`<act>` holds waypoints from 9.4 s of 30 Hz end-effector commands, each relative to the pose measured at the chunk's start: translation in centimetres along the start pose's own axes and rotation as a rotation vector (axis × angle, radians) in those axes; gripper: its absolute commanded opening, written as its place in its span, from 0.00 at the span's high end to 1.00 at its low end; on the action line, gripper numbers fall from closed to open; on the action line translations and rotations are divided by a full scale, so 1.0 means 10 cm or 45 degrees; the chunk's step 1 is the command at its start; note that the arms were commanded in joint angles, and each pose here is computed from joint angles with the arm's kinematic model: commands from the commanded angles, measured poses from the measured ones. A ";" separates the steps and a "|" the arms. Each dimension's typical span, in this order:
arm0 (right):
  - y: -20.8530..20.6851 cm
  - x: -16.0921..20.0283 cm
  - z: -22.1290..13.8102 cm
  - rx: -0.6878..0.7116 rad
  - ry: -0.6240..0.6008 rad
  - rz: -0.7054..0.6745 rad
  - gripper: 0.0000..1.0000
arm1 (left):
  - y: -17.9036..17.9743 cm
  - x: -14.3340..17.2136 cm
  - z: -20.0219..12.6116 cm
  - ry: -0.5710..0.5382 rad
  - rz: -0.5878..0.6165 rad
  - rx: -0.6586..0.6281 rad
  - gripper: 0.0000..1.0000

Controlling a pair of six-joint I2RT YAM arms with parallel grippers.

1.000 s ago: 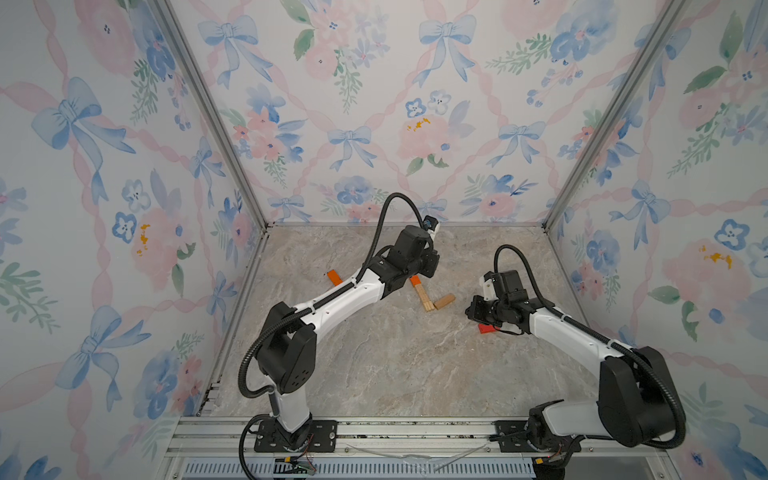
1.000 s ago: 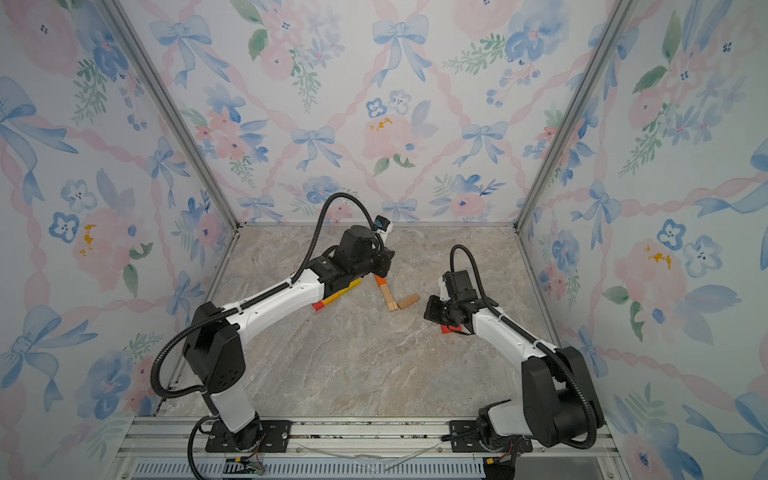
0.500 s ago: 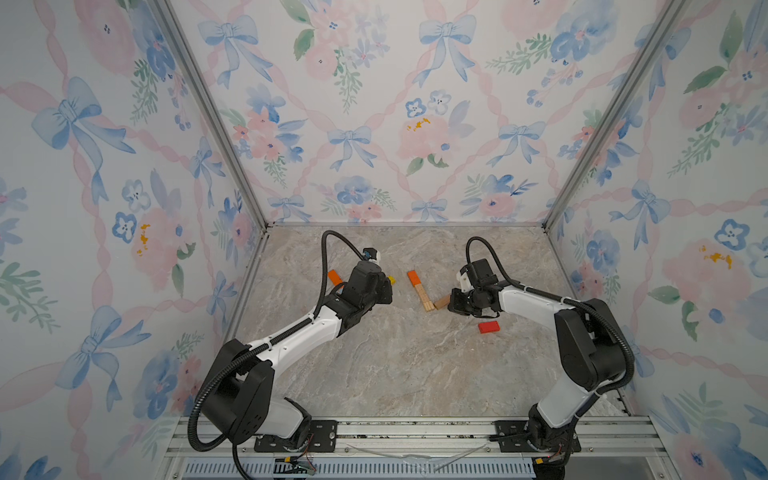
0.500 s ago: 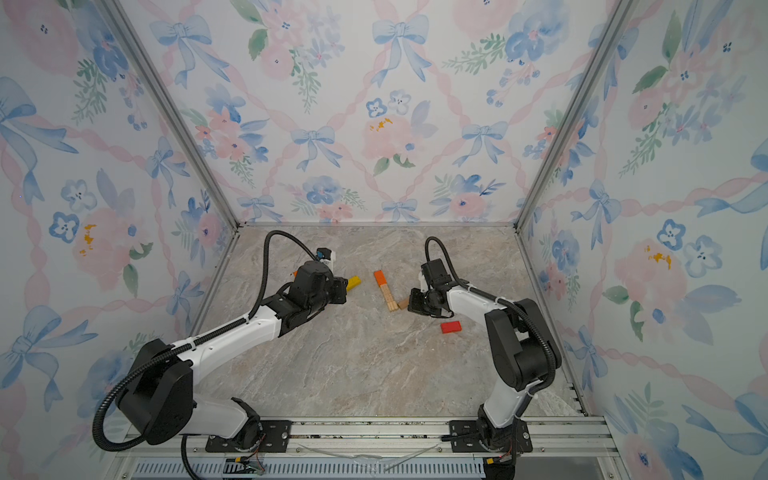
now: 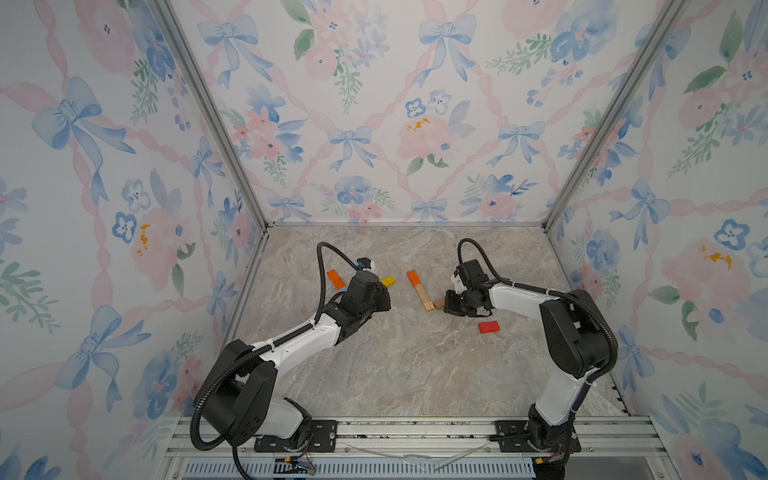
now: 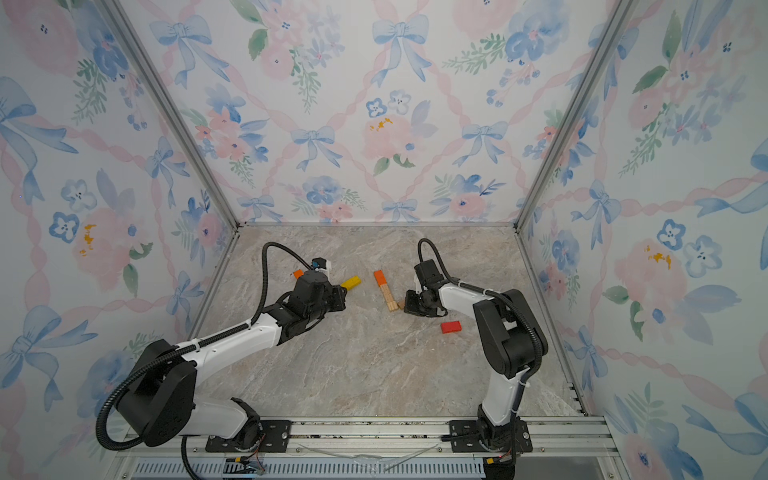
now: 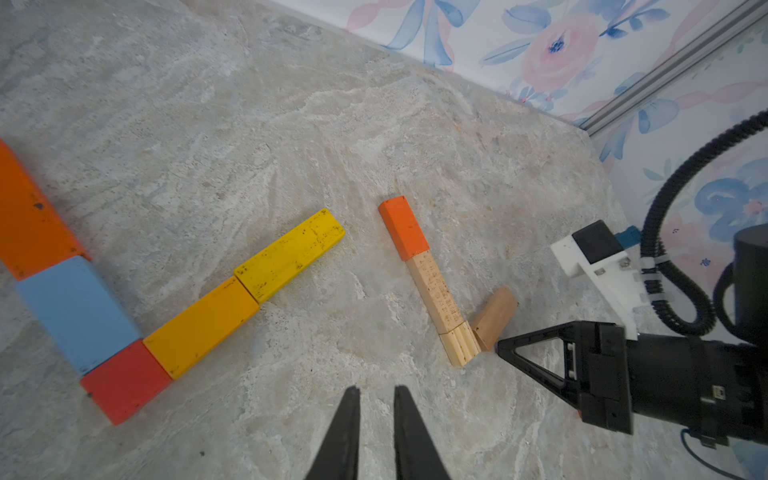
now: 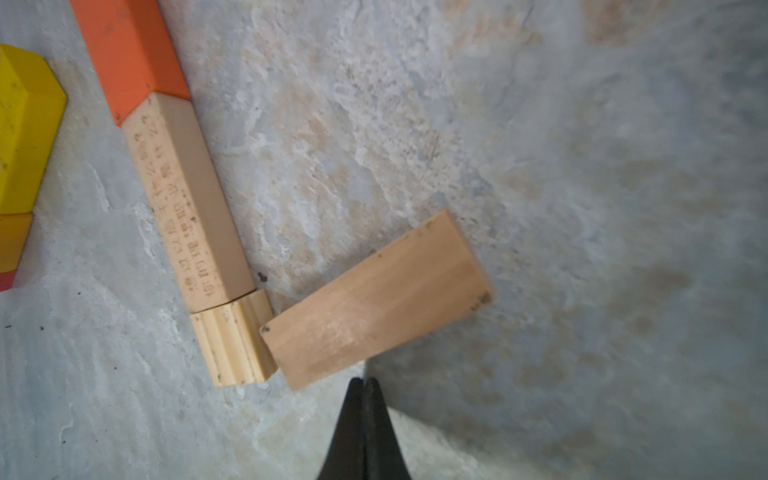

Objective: Assemble the letter v with building blocks
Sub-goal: Assemble the building block at the center of the board, then pick up the building block from the center of the board.

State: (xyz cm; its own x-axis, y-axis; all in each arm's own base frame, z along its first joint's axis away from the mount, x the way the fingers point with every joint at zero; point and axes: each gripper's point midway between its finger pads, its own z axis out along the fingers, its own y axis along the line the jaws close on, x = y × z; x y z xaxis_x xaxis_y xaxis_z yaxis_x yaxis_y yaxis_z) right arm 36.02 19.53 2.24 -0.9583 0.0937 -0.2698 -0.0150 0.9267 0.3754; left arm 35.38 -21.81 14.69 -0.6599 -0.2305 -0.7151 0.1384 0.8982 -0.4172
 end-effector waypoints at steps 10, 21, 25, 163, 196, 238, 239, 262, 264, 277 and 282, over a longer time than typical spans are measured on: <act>0.05 -0.01 0.06 0.019 0.011 -0.020 0.95 | -0.07 -0.04 0.03 -0.002 -0.019 0.038 0.81; 0.06 -0.01 0.09 0.019 0.007 -0.015 0.94 | -0.07 -0.02 0.02 0.000 -0.025 0.043 0.81; 0.06 -0.03 0.09 0.022 0.001 -0.015 0.93 | -0.08 -0.02 0.02 0.004 -0.026 0.050 0.81; -0.26 -0.44 0.07 -0.140 -0.089 0.203 0.70 | -0.07 0.13 0.16 0.076 0.001 0.012 0.80; -0.30 -0.47 0.00 -0.097 -0.114 0.203 0.68 | -0.08 0.12 0.16 0.075 0.000 0.020 0.80; -0.83 -0.03 -1.77 0.068 -0.546 0.292 0.39 | -1.86 0.66 0.44 0.357 0.663 0.546 0.53; -0.86 0.00 -1.79 0.073 -0.552 0.298 0.38 | -1.91 0.74 0.46 0.379 0.693 0.555 0.50; -1.26 0.39 -2.36 0.163 -0.718 0.397 0.34 | -2.63 1.64 0.95 0.539 1.124 0.710 0.27; -1.28 0.39 -2.40 0.166 -0.731 0.399 0.33 | -2.64 1.70 0.99 0.542 1.148 0.708 0.27; -1.36 0.46 -2.41 0.164 -0.739 0.422 0.32 | -2.61 1.93 1.29 0.525 1.271 0.619 0.26; -1.37 0.47 -2.41 0.161 -0.743 0.423 0.32 | -2.59 1.96 1.41 0.503 1.295 0.551 0.28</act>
State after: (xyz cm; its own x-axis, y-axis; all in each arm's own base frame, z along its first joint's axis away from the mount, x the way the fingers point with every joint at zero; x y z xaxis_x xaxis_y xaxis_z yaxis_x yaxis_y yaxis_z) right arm 25.45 -1.62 17.98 -0.5742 0.5359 -0.6190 0.3242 0.8431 0.4291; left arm 28.86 -54.61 4.29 -0.2936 0.7021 -0.6488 0.9258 0.3780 -0.0100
